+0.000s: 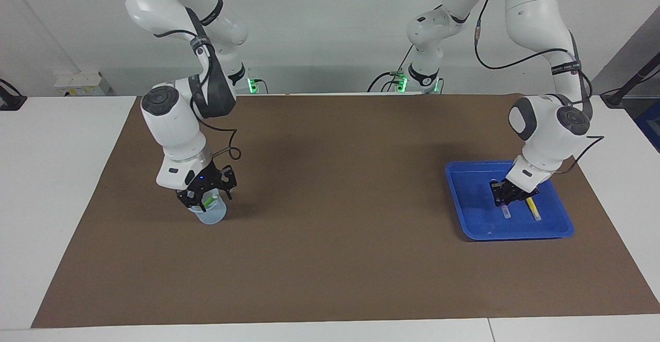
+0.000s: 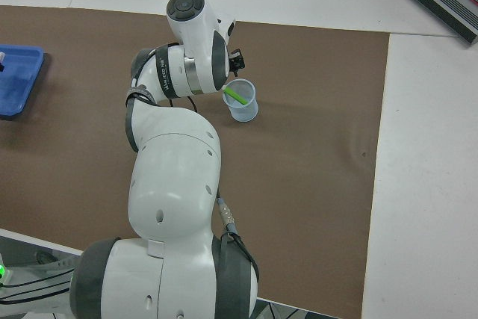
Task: Right arm passes pens to left for tray arrangement
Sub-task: 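Lower the purple pen into the tray while the right gripper returns, then set the purple pen upright in the tray with the left gripper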
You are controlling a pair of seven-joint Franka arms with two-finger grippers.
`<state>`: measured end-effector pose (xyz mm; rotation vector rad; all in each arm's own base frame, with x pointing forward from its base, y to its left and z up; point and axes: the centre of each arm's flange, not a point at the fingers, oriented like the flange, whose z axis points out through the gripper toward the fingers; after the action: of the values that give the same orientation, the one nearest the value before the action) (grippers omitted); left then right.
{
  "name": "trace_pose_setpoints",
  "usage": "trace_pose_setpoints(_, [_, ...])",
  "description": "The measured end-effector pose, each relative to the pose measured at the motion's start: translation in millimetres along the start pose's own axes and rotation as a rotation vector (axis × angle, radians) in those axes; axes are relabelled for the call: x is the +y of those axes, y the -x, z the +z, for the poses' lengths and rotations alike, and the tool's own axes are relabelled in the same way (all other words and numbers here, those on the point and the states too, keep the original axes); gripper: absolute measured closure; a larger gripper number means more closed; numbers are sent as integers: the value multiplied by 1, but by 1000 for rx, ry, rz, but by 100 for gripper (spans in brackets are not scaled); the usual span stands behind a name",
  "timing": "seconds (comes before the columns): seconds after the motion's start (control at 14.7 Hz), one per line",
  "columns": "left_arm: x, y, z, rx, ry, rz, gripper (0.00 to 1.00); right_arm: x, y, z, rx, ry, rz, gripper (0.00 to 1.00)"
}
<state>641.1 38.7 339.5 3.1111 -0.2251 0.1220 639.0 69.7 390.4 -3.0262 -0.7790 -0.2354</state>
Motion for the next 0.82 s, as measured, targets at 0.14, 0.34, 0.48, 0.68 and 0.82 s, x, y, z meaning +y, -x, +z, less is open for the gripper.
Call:
trace_pose_setpoints(0.14, [1, 0, 0, -1, 1, 2, 81, -1, 1, 2, -1, 1, -2, 37])
trace_pose_setpoints(0.34, [1, 0, 2, -4, 2, 1, 81, 2, 3, 3, -5, 0, 1, 40])
trace_pose_setpoints(0.48, [0, 3, 5, -12, 3, 0, 81, 5, 5, 4, -7, 1, 0, 45])
trace_pose_setpoints(0.68, [-3, 5, 7, -16, 3, -5, 81, 6, 5, 4, -7, 2, -22, 59])
trace_pose_setpoints(0.82, [-1, 4, 7, -16, 5, -2, 81, 6, 5, 4, -7, 2, -25, 67])
